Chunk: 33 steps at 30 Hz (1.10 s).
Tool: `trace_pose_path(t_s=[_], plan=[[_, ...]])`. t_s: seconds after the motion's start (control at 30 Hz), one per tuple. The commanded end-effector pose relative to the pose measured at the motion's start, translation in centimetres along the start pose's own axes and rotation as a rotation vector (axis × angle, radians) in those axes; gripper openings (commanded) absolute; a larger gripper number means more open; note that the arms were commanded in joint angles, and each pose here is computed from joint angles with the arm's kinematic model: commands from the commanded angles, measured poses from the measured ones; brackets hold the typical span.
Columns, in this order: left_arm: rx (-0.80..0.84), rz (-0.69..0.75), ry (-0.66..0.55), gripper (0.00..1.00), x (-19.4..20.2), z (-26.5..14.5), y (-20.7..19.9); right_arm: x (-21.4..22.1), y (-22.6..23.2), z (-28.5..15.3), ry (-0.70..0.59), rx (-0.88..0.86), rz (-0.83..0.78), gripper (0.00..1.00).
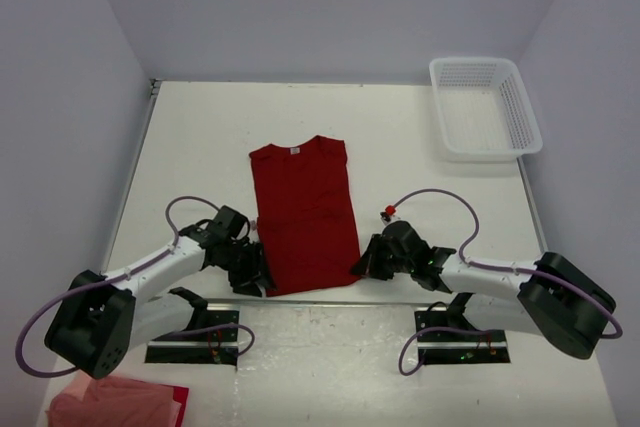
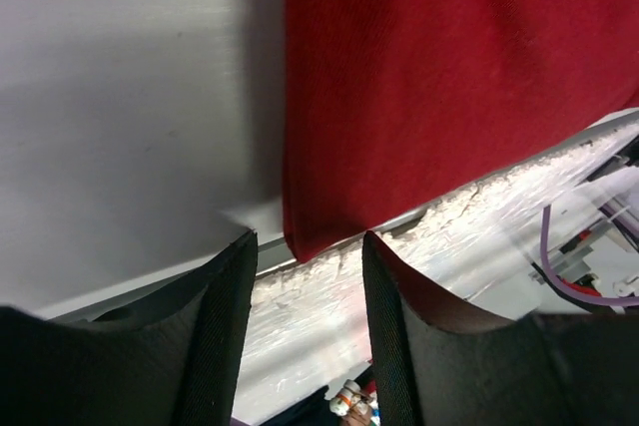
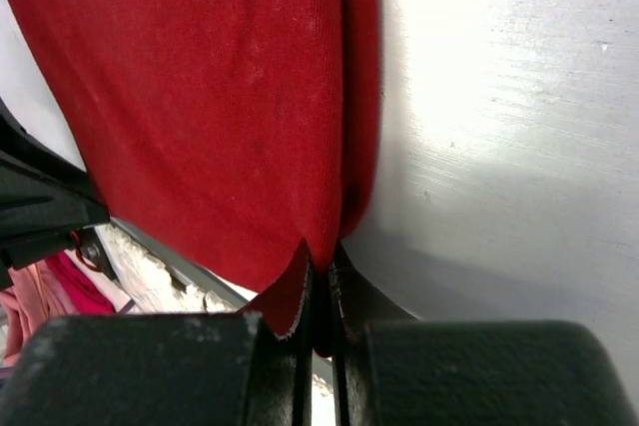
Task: Fold and stack the t-shirts
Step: Grab one side of the 2/3 rectangular tshirt with both arms
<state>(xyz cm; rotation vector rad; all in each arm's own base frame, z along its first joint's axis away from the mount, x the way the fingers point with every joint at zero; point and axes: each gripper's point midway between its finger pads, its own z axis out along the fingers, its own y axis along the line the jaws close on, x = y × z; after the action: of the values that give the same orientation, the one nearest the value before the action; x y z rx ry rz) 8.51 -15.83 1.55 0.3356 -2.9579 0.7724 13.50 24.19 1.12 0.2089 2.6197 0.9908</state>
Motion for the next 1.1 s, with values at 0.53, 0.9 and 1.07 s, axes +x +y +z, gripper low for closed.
trace_pose_path(t_s=[0.53, 0.9, 1.07], plan=[[0.040, 0.005, 0.004, 0.08, -0.1, 2.1, -0.1, 1.2, -3.2, 0.0, 0.023, 0.107, 0.010, 0.00], [0.103, 0.023, -0.064, 0.00, -0.2, -0.4, -1.9, 1.8, -3.1, -0.5, 0.052, 0.158, -0.121, 0.00], [0.129, 0.045, -0.134, 0.00, -0.6, -2.7, -3.1, 2.3, -1.8, -1.7, 0.066, 0.170, -0.179, 0.00]])
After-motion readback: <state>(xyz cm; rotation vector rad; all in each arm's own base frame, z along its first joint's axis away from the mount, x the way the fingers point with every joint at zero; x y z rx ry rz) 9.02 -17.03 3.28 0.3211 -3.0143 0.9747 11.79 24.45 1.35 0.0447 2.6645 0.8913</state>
